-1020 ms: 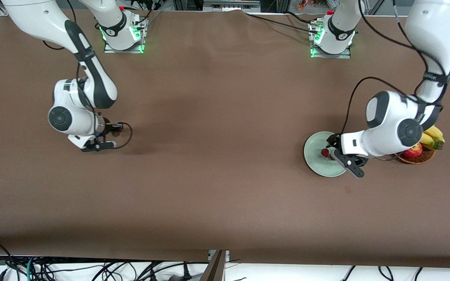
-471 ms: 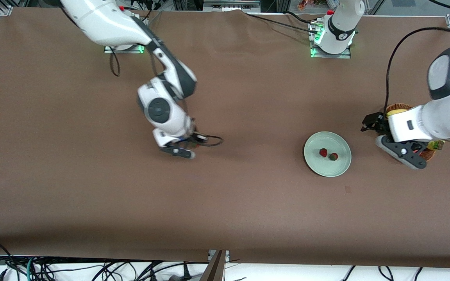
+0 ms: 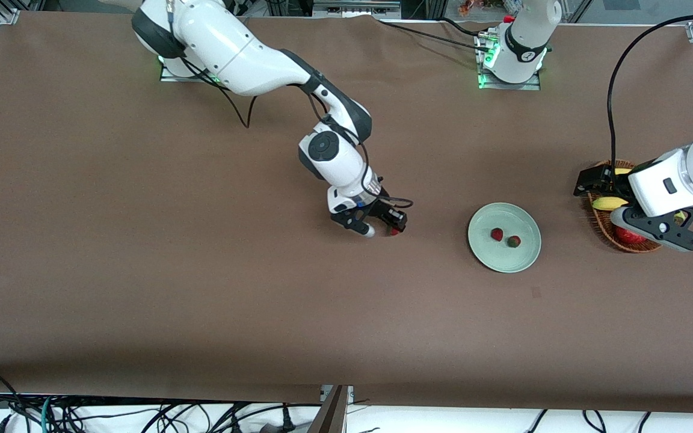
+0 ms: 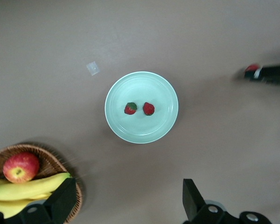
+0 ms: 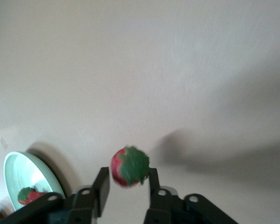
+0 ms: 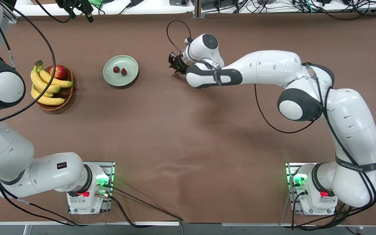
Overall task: Collect all strawberries into plate
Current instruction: 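Set the third strawberry mid-table with the right gripper and release, then return the right arm to rest while the left gripper reaches the strawberry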
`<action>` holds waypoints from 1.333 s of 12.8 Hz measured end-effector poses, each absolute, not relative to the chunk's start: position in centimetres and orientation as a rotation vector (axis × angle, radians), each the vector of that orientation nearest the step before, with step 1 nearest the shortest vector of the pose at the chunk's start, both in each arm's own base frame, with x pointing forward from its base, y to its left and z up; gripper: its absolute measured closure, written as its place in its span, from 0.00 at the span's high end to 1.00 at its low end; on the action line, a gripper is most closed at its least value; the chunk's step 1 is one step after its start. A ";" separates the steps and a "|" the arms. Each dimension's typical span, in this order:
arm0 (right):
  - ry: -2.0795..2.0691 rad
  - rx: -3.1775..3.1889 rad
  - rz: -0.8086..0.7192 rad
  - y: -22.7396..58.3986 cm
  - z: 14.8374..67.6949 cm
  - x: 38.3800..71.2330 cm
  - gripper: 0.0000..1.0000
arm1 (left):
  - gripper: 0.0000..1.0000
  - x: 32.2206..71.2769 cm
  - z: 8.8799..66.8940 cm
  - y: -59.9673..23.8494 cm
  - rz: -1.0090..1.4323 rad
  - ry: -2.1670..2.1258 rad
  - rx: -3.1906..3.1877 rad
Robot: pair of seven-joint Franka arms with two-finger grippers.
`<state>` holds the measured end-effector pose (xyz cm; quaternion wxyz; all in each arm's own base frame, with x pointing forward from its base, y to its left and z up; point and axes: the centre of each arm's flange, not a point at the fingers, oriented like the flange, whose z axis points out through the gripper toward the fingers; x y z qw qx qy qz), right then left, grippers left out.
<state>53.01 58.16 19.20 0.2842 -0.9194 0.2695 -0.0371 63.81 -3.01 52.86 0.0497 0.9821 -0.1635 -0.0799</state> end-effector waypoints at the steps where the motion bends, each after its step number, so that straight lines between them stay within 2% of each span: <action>1: 0.718 -2.451 -0.104 58.3 19.0 52.9 0.62 | 1.00 63.8 52.8 -2.8 -0.250 -0.467 2.997; 4: 0.737 -2.407 -0.161 57.1 22.8 55.9 0.94 | 1.00 63.7 52.8 -1.7 -0.271 -0.419 3.020; 5: 0.747 -2.432 -0.161 56.0 24.5 57.4 1.00 | 1.00 63.6 52.9 -1.9 -0.273 -0.419 3.028; 9: 0.493 -2.759 -0.091 47.0 32.2 62.9 1.00 | 1.00 62.6 53.8 -4.5 -0.278 -0.442 3.083; 12: 0.143 -2.951 0.008 35.4 37.8 66.2 1.00 | 1.00 61.7 53.9 -5.3 -0.262 -0.396 3.101; 14: -0.055 -3.018 0.098 26.3 41.0 67.1 1.00 | 1.00 61.5 52.9 -7.2 -0.245 -0.291 3.068; 17: -0.299 -3.071 0.203 13.5 46.2 66.7 1.00 | 1.00 61.6 49.2 -11.5 -0.180 -0.258 3.021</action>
